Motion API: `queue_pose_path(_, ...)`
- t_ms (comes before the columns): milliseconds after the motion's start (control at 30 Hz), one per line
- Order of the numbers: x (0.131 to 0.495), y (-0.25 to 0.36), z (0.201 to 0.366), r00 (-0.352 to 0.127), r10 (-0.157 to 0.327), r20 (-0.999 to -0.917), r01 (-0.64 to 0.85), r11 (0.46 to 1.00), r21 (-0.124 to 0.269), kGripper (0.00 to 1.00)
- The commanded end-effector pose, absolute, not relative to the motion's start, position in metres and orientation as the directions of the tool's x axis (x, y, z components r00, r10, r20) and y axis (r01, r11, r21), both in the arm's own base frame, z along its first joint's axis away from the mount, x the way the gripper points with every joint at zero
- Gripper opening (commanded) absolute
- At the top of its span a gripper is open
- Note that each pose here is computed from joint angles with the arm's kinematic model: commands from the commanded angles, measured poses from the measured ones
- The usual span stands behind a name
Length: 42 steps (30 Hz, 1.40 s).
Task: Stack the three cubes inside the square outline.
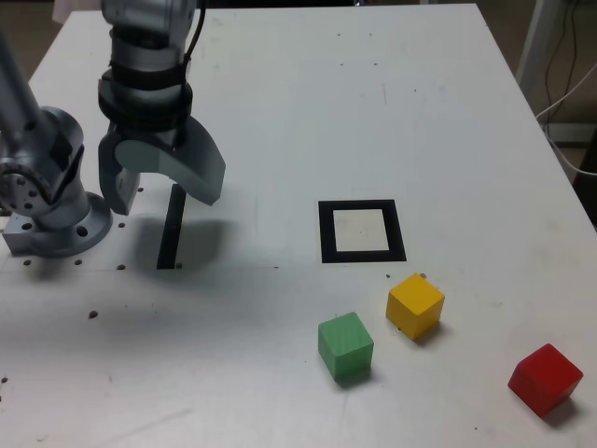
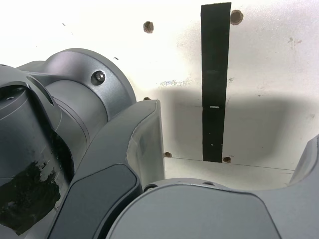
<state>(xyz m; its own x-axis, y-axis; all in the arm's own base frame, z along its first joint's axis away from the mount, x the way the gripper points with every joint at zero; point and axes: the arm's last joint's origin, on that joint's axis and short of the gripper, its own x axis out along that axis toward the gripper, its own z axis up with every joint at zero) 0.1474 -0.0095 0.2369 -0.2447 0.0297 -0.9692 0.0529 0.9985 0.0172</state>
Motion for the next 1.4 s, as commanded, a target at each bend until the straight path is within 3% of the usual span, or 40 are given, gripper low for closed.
queue_pose_path(0,0.146,-0.010,0.238,-0.243,0.028,-0.9696,0.052,0.999,0.016,0.99)
queue_pose_path(533,0.155,-0.014,0.240,-0.238,0.025,-0.9711,0.069,0.998,0.009,0.99)
queue_pose_path(967,0.202,-0.056,0.257,-0.207,0.057,-0.9767,0.197,0.980,0.016,0.99)
queue_pose_path(1367,0.252,-0.102,0.270,-0.180,0.058,-0.9820,0.267,0.964,0.008,0.99)
